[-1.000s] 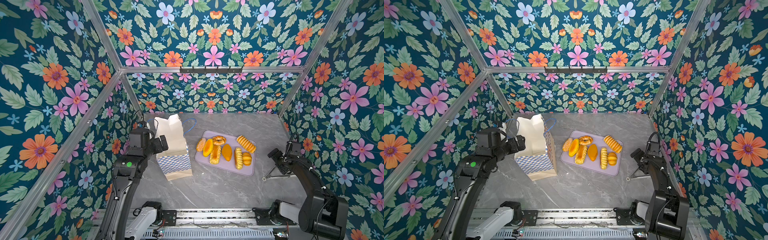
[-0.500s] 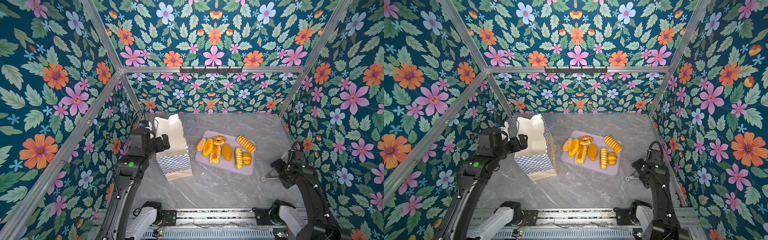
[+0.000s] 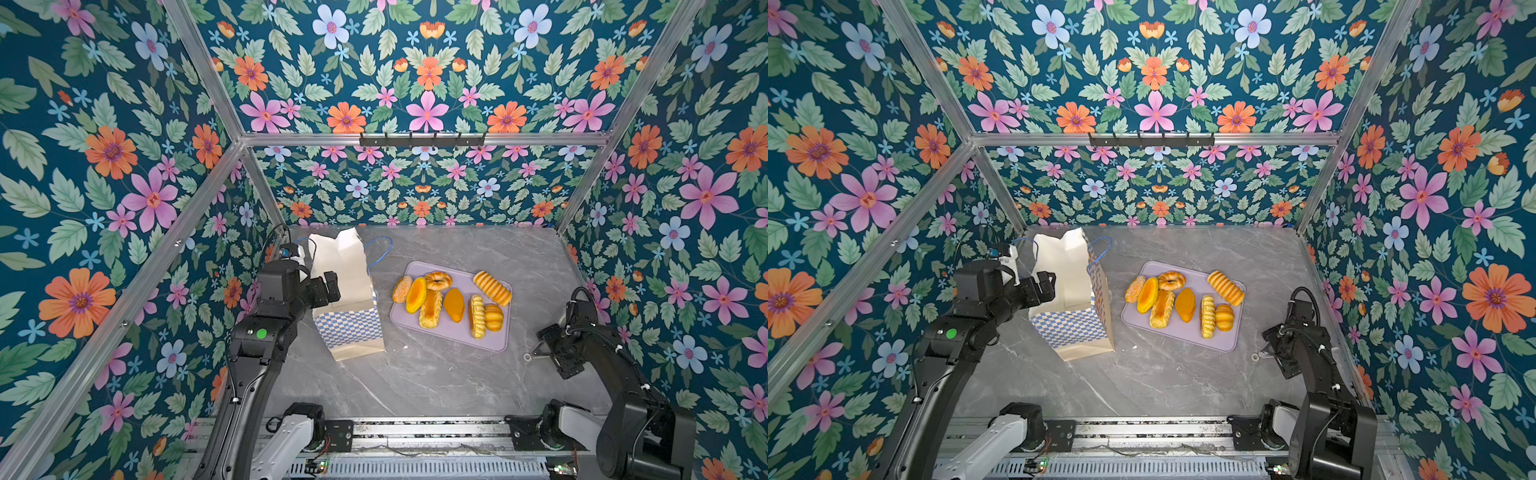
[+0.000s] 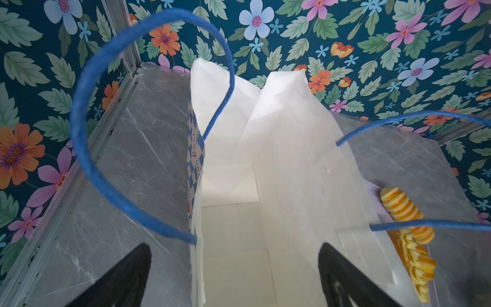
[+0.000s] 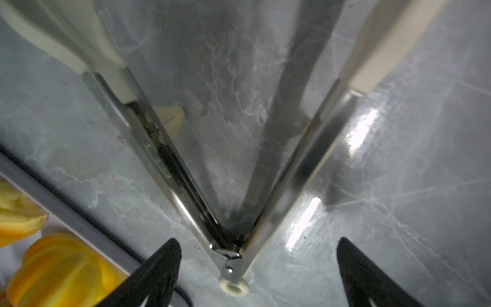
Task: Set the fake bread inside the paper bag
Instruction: 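Lower the right gripper over the metal tongs and close on their handles, then lift the tongs with the right gripper and raise them off the table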
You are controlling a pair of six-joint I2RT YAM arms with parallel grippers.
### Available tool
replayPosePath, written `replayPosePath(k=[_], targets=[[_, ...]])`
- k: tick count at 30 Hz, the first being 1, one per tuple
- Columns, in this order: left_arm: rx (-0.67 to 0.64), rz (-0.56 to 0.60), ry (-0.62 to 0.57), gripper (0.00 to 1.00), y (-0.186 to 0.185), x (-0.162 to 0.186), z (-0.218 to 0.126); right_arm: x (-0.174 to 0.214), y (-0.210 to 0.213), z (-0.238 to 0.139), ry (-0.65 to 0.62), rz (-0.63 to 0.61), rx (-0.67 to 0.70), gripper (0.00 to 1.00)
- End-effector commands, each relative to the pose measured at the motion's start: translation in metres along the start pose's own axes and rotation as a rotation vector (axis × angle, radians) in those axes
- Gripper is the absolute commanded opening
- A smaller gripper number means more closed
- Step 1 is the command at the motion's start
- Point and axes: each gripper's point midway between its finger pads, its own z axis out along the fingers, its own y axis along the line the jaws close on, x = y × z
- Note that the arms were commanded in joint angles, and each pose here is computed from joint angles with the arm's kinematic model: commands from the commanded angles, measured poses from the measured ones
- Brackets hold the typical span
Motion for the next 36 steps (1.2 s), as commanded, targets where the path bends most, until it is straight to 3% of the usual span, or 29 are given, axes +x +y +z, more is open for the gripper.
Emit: replayPosePath(k=[1,11,17,29,36], targets=[[-0.015,0.007,-0.023,1.0,0.002,-0.005,-0.001,-0.01,0.012,0.003,-0.041,-0.001,0.004,0.93],[-0.044,0.0,-0.034,1.0,0.009,-0.002,-0.006,-0.019,0.002,0.031,-0.038,0.024,0.162,0.93],[-0.052,0.007,-0.027,1.0,0.011,0.0,-0.006,-0.031,0.011,0.033,-0.061,0.017,0.18,0.9],[-0.058,0.017,-0.034,1.0,0.012,0.001,-0.01,-0.033,0.017,0.035,-0.07,-0.012,0.146,0.71],[-0.065,0.021,-0.035,0.99,0.013,0.0,-0.01,-0.03,0.029,0.014,-0.119,-0.15,0.104,0.63]])
